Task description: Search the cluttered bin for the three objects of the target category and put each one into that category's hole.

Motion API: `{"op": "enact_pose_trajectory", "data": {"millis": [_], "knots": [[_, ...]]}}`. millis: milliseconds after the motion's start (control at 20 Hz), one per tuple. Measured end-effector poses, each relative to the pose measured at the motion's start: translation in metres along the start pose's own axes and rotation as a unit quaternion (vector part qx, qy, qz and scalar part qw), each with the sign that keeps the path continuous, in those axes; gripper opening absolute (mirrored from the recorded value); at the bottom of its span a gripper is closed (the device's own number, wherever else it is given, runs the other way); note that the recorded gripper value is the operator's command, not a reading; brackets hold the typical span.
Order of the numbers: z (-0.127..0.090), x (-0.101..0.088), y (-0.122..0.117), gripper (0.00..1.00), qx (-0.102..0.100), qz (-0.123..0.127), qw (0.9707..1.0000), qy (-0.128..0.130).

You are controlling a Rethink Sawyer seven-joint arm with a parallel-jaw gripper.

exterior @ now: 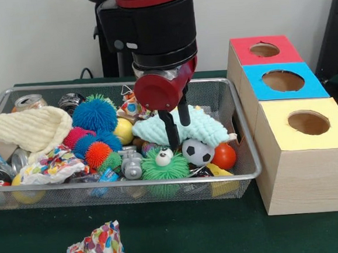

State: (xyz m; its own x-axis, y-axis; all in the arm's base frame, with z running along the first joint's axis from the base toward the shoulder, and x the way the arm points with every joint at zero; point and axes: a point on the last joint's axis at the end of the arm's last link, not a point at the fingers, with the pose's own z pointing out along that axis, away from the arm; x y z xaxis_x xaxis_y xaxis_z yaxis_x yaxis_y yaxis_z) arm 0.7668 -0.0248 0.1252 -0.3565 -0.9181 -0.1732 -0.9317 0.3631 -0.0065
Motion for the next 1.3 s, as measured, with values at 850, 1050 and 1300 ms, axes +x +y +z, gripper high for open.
{"op": "enact_pose_trajectory", "data": {"millis": [850, 1050, 1300], "knots": [[-0.002, 0.012, -0.001, 1.00, -0.023, 0.035, 0.9991, -0.012], [0.001, 0.023, 0.000, 1.00, -0.030, 0.048, 0.9984, -0.007], [0.005, 0.043, 0.000, 1.00, -0.033, 0.066, 0.9972, 0.008]]}}
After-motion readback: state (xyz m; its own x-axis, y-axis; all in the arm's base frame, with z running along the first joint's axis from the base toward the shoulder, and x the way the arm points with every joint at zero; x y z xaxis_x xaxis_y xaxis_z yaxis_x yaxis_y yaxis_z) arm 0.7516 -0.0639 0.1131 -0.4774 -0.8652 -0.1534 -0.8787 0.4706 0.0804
